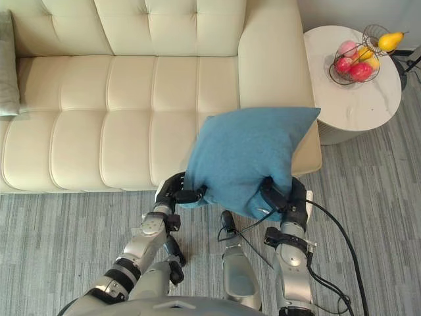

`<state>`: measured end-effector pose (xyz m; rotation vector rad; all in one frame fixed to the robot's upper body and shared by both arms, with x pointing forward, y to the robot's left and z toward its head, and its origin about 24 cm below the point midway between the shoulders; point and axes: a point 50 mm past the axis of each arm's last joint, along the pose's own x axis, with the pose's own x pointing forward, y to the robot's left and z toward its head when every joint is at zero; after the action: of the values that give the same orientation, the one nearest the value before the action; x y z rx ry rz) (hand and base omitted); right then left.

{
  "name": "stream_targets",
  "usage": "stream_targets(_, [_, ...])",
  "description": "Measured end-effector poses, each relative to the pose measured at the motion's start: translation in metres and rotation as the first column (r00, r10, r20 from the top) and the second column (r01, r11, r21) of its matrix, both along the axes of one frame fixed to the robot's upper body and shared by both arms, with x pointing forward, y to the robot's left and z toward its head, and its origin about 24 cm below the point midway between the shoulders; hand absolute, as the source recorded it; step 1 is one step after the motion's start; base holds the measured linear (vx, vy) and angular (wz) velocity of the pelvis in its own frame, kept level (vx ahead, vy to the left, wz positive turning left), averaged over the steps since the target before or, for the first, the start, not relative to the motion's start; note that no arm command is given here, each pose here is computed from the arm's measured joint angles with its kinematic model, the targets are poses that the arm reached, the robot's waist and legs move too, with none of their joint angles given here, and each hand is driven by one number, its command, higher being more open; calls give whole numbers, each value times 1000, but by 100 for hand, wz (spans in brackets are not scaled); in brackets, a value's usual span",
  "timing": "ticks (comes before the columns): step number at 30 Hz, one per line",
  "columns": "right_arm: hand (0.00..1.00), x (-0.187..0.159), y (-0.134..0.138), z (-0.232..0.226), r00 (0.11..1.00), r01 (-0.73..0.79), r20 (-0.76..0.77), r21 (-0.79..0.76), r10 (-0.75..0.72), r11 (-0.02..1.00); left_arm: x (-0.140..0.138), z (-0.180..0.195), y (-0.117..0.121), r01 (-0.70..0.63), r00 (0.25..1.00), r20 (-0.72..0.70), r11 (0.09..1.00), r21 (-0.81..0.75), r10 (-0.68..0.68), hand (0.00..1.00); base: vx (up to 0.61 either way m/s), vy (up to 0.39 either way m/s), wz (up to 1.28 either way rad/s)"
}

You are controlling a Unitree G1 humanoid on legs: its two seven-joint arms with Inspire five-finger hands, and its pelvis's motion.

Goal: Pick up cushions and gather them together orderly.

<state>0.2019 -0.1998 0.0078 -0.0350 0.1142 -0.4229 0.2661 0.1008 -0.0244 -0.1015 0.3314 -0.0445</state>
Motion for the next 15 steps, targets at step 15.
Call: stream_targets(15, [0,-11,-3,-16,998,7,-66,29,-5,1000,-16,11,0,2,999,55,997,-72,2,0,8,10,6])
